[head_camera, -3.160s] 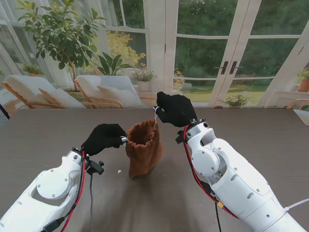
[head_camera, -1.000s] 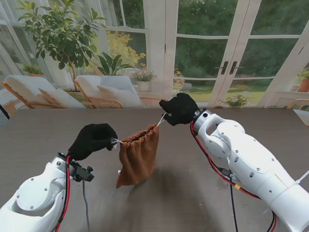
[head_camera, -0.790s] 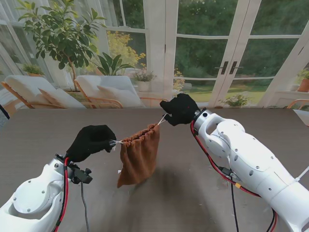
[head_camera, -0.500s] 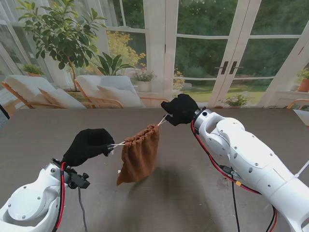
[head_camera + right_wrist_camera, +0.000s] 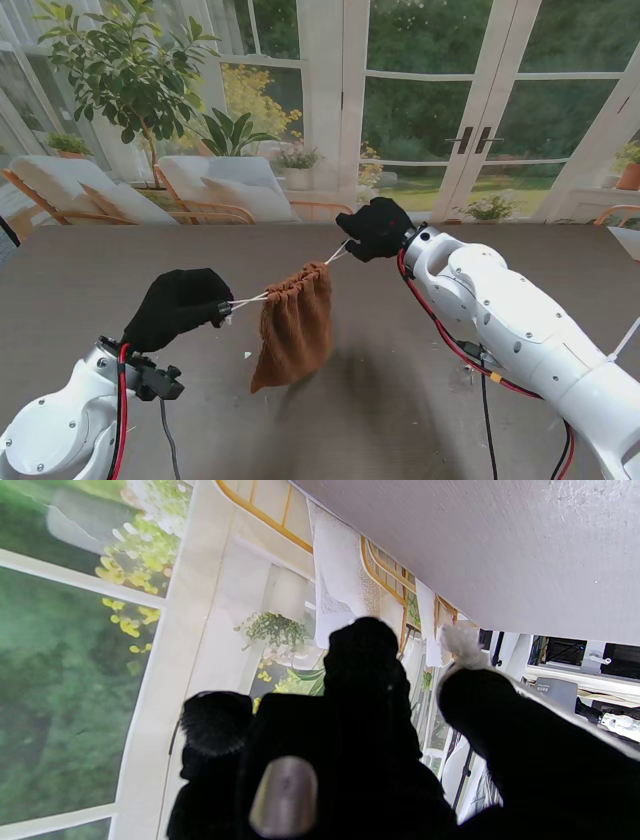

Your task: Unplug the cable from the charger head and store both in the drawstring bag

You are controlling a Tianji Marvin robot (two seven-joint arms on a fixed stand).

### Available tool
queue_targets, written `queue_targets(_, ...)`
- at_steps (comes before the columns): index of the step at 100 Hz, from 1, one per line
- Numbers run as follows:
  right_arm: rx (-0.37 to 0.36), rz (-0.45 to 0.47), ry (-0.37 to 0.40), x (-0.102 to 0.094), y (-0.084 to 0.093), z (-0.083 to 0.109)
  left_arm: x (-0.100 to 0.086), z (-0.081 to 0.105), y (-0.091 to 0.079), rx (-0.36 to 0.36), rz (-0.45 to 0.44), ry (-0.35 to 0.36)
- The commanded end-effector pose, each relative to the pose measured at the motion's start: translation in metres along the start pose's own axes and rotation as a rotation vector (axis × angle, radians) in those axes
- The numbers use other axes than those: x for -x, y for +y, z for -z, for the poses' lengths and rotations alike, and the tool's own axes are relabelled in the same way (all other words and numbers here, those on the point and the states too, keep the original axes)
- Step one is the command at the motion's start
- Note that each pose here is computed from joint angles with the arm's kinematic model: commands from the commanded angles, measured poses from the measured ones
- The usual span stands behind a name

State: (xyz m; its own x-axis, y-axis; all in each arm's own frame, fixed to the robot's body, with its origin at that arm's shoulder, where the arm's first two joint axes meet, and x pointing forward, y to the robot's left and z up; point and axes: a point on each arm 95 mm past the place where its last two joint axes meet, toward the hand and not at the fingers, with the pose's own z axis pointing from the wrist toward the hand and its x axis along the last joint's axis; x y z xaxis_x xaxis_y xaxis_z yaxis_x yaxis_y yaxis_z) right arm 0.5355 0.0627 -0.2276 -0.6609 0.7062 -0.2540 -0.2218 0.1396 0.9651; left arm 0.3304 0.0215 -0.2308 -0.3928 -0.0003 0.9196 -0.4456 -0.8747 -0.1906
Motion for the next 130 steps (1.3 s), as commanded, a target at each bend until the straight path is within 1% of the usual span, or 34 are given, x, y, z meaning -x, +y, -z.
queue_targets(1,-0.027,0.003,-0.004,0.005,-0.005,0.002,-0.007,0.002,0.004,0.008,0.001,0.016)
queue_targets(22,-0.038,0.000,-0.008,0.006,-0.010,0.002,-0.013,0.006,0.005,-0.013,-0.003,0.024)
queue_targets(45,-0.055,-0.001,-0.012,0.007,-0.016,0.002,-0.017,0.007,0.006,-0.025,0.002,0.032)
queue_targets(90,-0.109,0.001,-0.031,0.019,-0.029,0.004,-0.023,0.006,0.008,-0.052,0.018,0.045)
queue_targets(130,-0.135,0.003,-0.047,0.025,-0.033,0.006,-0.027,0.010,0.009,-0.082,0.021,0.047)
